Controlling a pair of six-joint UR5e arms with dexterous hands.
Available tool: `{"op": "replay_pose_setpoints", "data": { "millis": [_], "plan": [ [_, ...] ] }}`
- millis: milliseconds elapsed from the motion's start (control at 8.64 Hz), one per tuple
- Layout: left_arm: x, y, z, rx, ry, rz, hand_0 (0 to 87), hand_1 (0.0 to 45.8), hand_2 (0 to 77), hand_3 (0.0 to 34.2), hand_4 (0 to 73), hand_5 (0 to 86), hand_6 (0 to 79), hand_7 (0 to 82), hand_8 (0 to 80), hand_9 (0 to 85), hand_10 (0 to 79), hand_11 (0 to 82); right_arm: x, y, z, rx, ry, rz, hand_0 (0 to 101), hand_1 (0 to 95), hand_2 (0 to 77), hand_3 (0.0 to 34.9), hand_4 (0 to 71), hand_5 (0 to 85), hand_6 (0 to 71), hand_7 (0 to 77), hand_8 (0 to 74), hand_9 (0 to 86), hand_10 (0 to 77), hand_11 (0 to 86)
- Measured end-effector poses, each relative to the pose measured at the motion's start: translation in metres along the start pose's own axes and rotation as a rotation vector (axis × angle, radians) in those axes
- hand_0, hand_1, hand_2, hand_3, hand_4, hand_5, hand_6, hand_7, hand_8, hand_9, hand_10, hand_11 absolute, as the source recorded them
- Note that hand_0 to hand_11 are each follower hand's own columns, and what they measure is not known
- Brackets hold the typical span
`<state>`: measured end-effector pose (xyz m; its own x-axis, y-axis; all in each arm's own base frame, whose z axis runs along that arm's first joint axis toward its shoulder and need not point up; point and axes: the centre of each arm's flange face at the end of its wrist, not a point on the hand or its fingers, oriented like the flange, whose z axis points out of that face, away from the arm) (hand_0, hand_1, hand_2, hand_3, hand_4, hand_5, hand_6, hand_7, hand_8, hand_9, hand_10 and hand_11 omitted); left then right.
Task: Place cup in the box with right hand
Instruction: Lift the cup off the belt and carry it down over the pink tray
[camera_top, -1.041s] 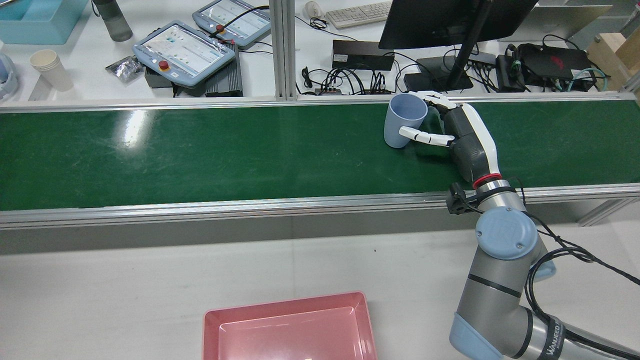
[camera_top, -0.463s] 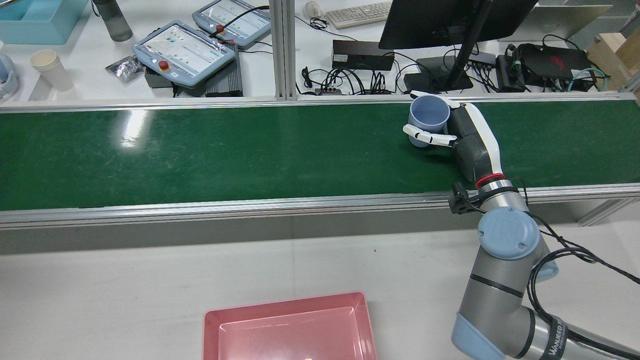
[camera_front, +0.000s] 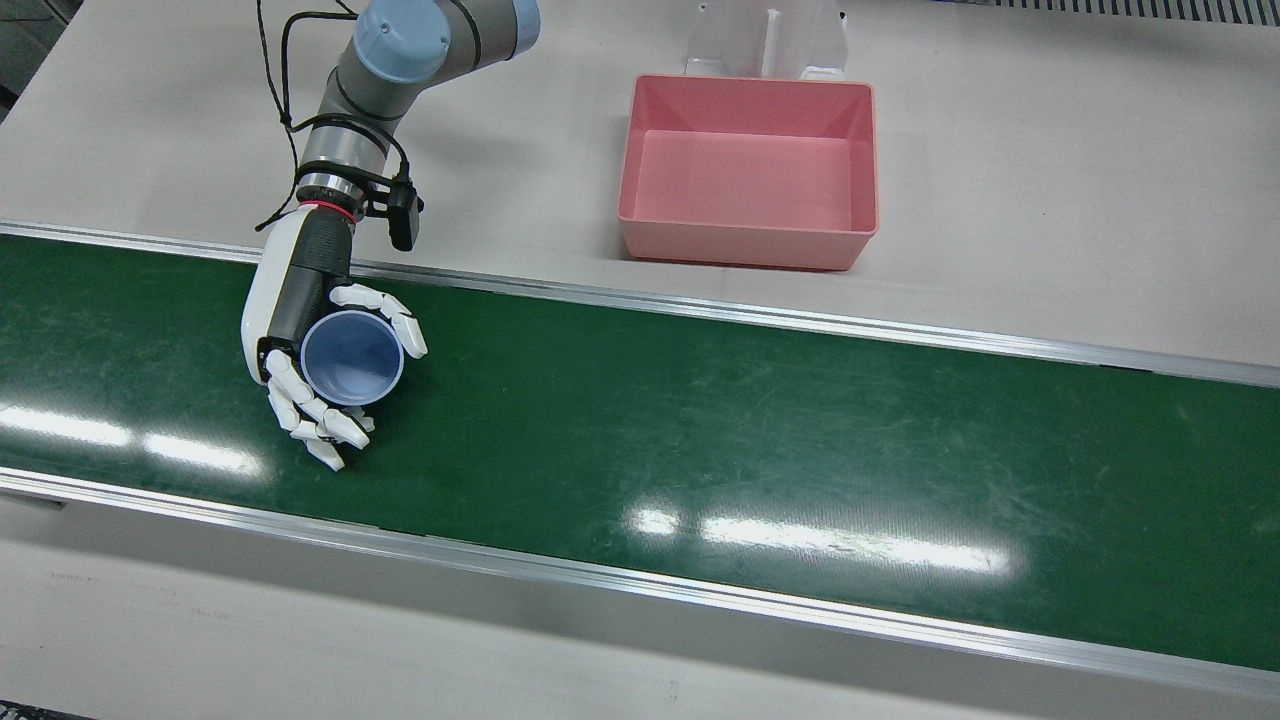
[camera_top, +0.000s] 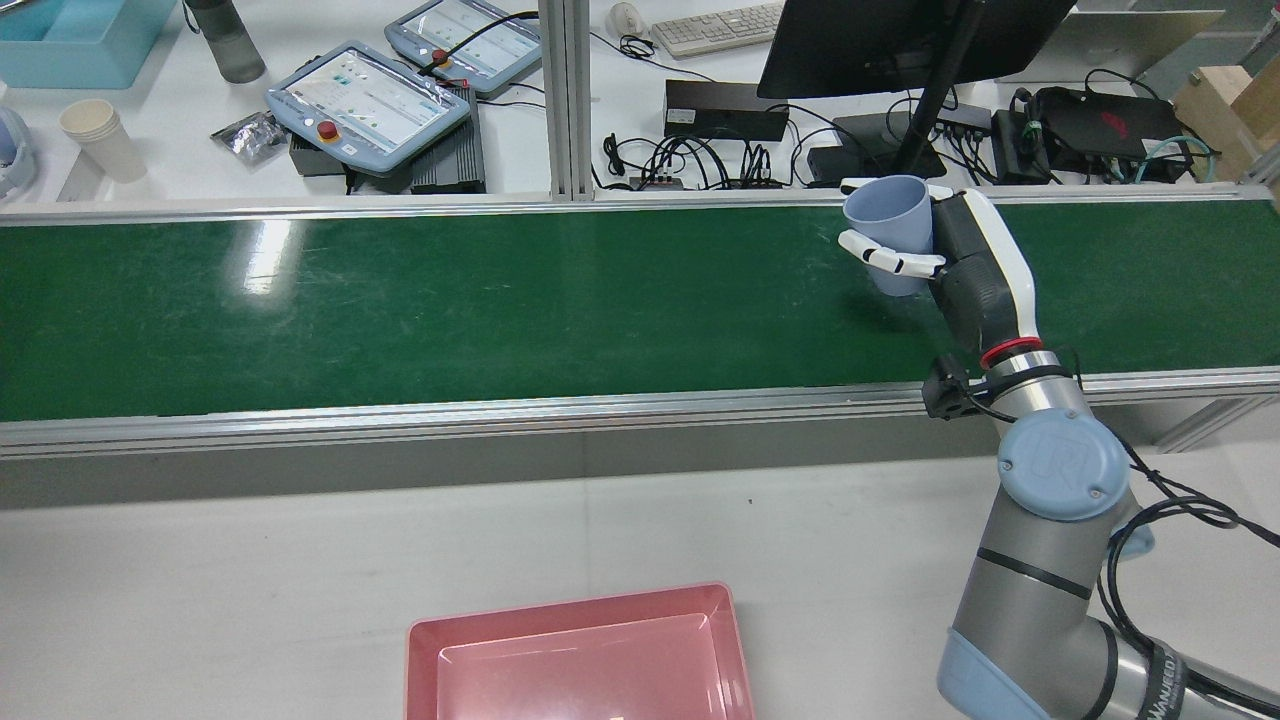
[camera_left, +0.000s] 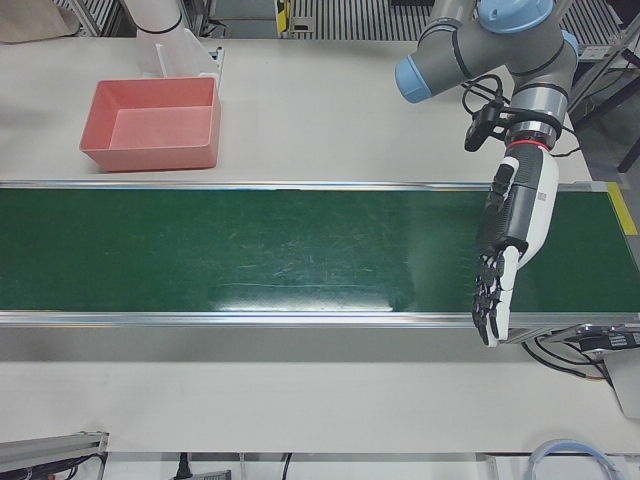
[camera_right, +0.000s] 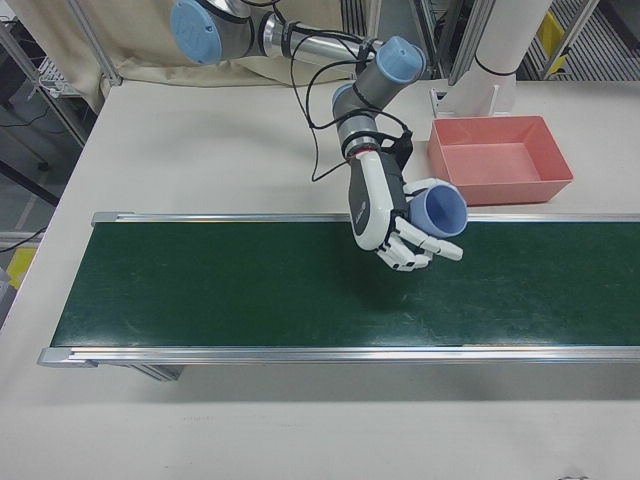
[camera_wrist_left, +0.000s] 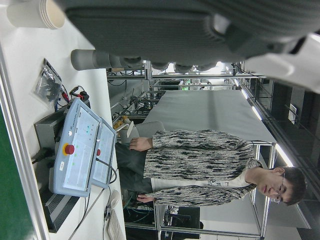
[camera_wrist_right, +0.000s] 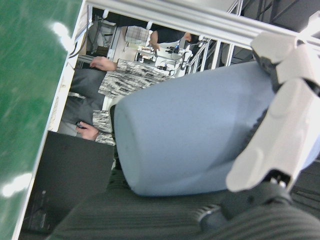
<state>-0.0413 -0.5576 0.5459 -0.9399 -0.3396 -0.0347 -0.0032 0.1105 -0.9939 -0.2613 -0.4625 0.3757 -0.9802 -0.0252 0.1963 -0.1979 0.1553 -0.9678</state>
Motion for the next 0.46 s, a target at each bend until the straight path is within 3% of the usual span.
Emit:
{"op": "replay_pose_setpoints", "data": {
  "millis": [116, 231, 463],
  "plan": [
    [0.0, 0.0, 0.0, 0.0, 0.0, 0.0, 0.0, 0.5, 1.1, 0.0, 1.1, 0.5, 0.0, 0.0, 0.0, 0.0, 0.0, 0.0, -0.011, 0.032, -0.016, -0.058, 0.008, 0.019, 44, 15.8, 31.6, 0.0, 29.5, 9.8, 38.2, 66.0, 51.8, 58.9, 38.2, 53.5],
    [0.0, 0.0, 0.0, 0.001, 0.001, 0.0, 0.0, 0.5, 1.1, 0.0, 1.1, 0.5, 0.0, 0.0, 0.0, 0.0, 0.0, 0.0, -0.014, 0.064, -0.036, -0.115, 0.032, 0.032, 39, 8.2, 37.1, 0.0, 29.5, 9.8, 38.2, 66.5, 51.8, 58.9, 41.5, 57.3],
    [0.0, -0.001, 0.0, 0.001, -0.001, -0.001, 0.0, 0.5, 1.1, 0.0, 1.1, 0.0, 0.0, 0.0, 0.0, 0.0, 0.0, 0.0, -0.001, 0.108, -0.074, -0.2, 0.109, 0.059, 39, 8.2, 37.1, 0.0, 29.5, 9.8, 38.2, 66.5, 52.9, 58.9, 41.5, 57.3]
  ]
}}
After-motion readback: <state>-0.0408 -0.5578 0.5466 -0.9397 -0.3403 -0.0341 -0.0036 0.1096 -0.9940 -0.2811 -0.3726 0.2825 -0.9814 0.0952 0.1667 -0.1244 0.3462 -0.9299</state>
